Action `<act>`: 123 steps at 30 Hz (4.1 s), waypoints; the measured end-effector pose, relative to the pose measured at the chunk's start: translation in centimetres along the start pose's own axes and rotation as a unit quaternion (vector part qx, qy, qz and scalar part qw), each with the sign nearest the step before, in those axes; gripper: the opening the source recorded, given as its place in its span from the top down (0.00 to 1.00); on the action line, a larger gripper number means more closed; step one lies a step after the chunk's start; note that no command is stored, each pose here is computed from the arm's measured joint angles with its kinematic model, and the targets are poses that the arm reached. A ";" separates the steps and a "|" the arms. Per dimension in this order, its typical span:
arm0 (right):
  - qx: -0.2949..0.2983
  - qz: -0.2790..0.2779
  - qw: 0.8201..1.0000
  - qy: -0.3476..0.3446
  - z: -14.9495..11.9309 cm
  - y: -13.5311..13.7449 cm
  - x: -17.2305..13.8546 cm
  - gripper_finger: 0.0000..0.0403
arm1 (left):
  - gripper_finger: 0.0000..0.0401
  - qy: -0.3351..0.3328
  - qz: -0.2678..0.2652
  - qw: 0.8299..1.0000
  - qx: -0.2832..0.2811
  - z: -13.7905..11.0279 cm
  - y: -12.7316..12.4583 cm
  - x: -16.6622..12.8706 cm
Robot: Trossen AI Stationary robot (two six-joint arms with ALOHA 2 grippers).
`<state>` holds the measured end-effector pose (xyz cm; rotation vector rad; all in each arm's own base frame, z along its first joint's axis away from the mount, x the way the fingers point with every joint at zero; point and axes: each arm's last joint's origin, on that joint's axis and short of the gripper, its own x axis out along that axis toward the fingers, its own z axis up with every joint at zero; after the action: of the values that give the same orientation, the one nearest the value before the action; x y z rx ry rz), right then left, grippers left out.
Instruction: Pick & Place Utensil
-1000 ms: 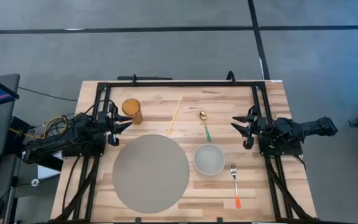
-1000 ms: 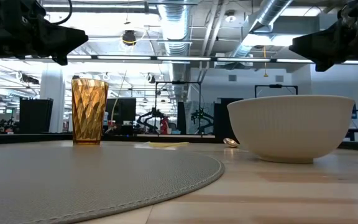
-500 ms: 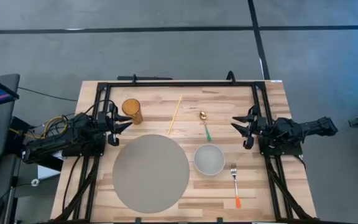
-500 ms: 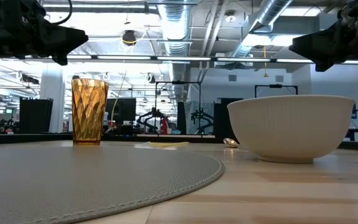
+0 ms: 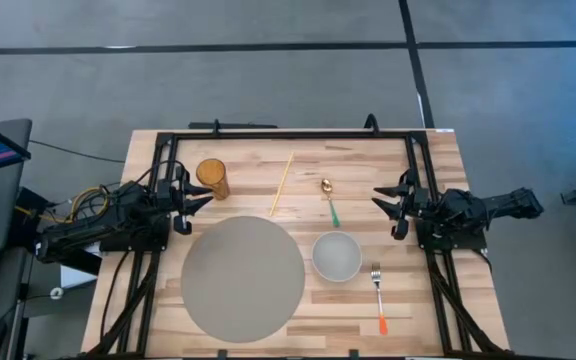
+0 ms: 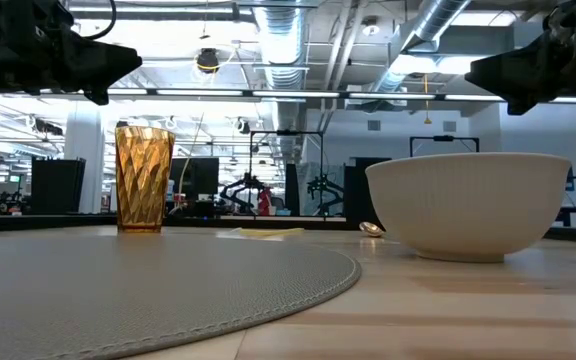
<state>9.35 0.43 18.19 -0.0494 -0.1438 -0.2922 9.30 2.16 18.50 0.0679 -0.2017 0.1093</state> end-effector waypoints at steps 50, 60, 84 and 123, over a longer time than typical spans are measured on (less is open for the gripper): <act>0.000 0.000 1.000 0.000 0.0 0.0 0.0 0.68 | 0.77 0.000 0.000 1.000 0.000 0.0 0.0 0.0; 0.000 0.000 1.000 0.000 0.0 0.0 0.0 0.68 | 0.77 0.000 0.000 1.000 0.000 0.0 0.0 0.0; 0.000 0.000 1.000 0.000 0.0 0.0 0.0 0.68 | 0.77 0.000 0.000 1.000 -0.002 0.0 0.0 0.0; 0.000 0.000 1.000 0.000 0.0 0.0 0.0 0.68 | 0.77 -0.064 -0.033 0.997 -0.031 6.9 0.1 1.0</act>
<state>9.35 0.43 18.19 -0.0495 -0.1434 -0.2921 8.95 1.87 25.44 0.0193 -0.3311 0.0321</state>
